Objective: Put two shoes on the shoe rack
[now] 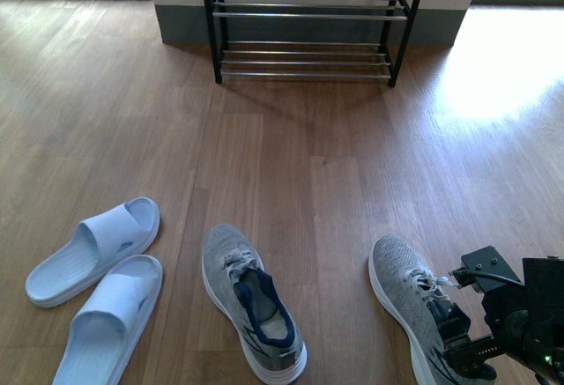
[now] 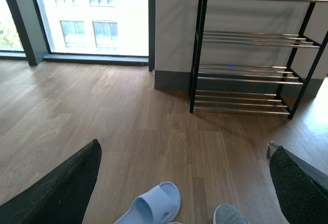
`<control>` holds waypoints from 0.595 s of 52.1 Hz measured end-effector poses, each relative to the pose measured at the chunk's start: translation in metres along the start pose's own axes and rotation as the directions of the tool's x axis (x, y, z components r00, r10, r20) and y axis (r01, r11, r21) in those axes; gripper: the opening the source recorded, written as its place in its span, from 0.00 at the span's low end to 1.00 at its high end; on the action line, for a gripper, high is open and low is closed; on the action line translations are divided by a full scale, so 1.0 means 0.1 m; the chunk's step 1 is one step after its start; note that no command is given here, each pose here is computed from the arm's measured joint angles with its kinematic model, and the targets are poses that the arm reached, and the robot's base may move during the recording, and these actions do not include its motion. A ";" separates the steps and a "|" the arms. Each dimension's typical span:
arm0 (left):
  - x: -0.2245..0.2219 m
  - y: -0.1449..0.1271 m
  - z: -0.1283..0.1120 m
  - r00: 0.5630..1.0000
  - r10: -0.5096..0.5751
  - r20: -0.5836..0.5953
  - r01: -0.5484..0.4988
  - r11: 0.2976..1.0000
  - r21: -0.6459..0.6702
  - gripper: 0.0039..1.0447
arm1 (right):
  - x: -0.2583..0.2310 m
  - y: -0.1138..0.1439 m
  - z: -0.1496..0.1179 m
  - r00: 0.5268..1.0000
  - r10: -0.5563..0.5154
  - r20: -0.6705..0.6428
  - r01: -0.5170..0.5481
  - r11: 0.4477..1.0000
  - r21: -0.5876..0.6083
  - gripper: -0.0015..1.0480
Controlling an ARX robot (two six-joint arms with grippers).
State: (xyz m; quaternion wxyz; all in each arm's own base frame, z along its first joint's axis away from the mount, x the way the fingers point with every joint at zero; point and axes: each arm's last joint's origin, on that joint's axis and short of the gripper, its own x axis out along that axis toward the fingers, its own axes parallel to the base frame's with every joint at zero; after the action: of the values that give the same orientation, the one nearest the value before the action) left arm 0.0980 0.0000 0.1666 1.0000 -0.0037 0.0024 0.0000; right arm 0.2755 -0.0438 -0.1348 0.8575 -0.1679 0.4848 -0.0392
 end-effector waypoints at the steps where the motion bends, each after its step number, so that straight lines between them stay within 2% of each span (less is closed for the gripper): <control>1: 0.00 0.00 0.00 1.000 0.000 0.000 0.000 1.000 0.000 0.91 | 0.00 0.02 0.00 1.000 0.005 0.000 -0.005 1.000 0.006 0.91; 10: 0.00 0.00 0.00 1.000 0.000 0.000 0.000 1.000 0.000 0.91 | -0.02 0.07 0.01 0.999 0.032 -0.023 -0.031 0.999 0.027 0.91; 21: 0.00 0.00 0.00 1.000 0.000 0.000 0.000 1.000 0.000 0.91 | -0.04 -0.08 0.06 0.999 0.016 -0.033 -0.014 0.999 0.039 0.91; 31: 0.00 0.00 0.00 1.000 0.000 0.000 0.000 1.000 0.000 0.91 | 0.05 -0.02 0.06 0.999 0.026 -0.019 -0.025 0.998 0.053 0.91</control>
State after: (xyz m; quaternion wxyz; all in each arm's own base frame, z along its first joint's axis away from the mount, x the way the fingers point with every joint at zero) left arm 0.0980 0.0000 0.1667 1.0000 -0.0037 0.0022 0.0000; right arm 0.2833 -0.0452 -0.1356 0.8572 -0.1387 0.4941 -0.0425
